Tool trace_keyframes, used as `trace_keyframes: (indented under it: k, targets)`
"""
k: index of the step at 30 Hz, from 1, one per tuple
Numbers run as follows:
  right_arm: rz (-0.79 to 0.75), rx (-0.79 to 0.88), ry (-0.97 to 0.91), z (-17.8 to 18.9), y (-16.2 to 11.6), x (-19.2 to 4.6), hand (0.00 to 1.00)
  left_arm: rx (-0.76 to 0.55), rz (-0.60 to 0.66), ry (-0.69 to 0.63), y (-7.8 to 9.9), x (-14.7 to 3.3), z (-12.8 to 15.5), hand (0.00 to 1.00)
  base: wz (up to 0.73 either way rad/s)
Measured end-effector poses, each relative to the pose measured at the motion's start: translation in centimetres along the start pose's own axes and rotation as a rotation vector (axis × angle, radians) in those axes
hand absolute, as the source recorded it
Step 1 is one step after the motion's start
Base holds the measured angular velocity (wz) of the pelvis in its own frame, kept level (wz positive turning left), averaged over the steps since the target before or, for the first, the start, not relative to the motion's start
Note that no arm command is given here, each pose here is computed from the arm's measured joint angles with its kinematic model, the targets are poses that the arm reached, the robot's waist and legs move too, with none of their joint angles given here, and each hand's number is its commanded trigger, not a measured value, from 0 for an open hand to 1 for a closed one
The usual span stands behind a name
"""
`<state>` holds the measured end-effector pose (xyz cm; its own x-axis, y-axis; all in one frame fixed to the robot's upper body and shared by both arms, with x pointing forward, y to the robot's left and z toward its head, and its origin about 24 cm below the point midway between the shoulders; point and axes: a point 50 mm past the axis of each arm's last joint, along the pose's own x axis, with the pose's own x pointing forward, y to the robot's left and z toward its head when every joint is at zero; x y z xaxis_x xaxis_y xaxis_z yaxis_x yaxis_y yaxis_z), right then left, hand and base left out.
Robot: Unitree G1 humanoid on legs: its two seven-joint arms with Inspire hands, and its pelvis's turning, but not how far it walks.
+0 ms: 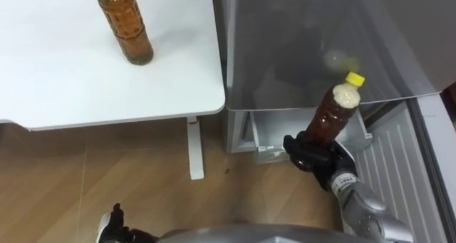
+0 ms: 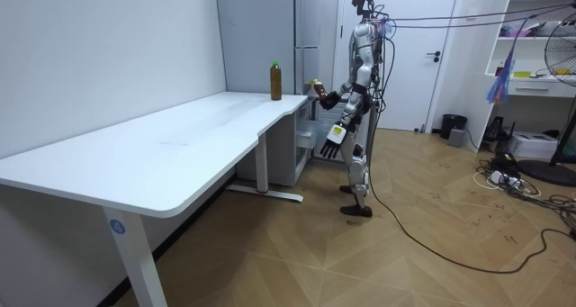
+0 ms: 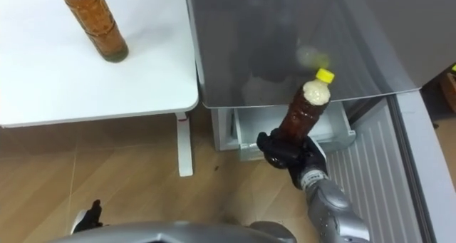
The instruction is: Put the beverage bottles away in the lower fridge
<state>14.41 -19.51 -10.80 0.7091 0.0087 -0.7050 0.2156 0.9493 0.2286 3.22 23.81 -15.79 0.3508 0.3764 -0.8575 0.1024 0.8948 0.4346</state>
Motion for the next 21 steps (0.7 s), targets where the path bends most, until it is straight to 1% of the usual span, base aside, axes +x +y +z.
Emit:
trace_keyframes:
  k: [9, 15, 21]
  targets:
    - [-0.038, 0.172, -0.031, 0.5, -0.6, 0.1, 1.00, 0.134, -0.031, 0.017, -0.2, -0.2, -0.9, 0.00, 0.02]
    - [-0.043, 0.274, -0.030, 0.6, -0.7, 0.4, 1.00, 0.149, -0.048, 0.046, -0.3, -0.3, -1.5, 0.00, 0.00]
    - [-0.051, 0.303, -0.015, 0.3, -1.0, 0.6, 1.00, 0.158, -0.073, 0.082, -0.6, -0.5, -2.3, 0.00, 0.00]
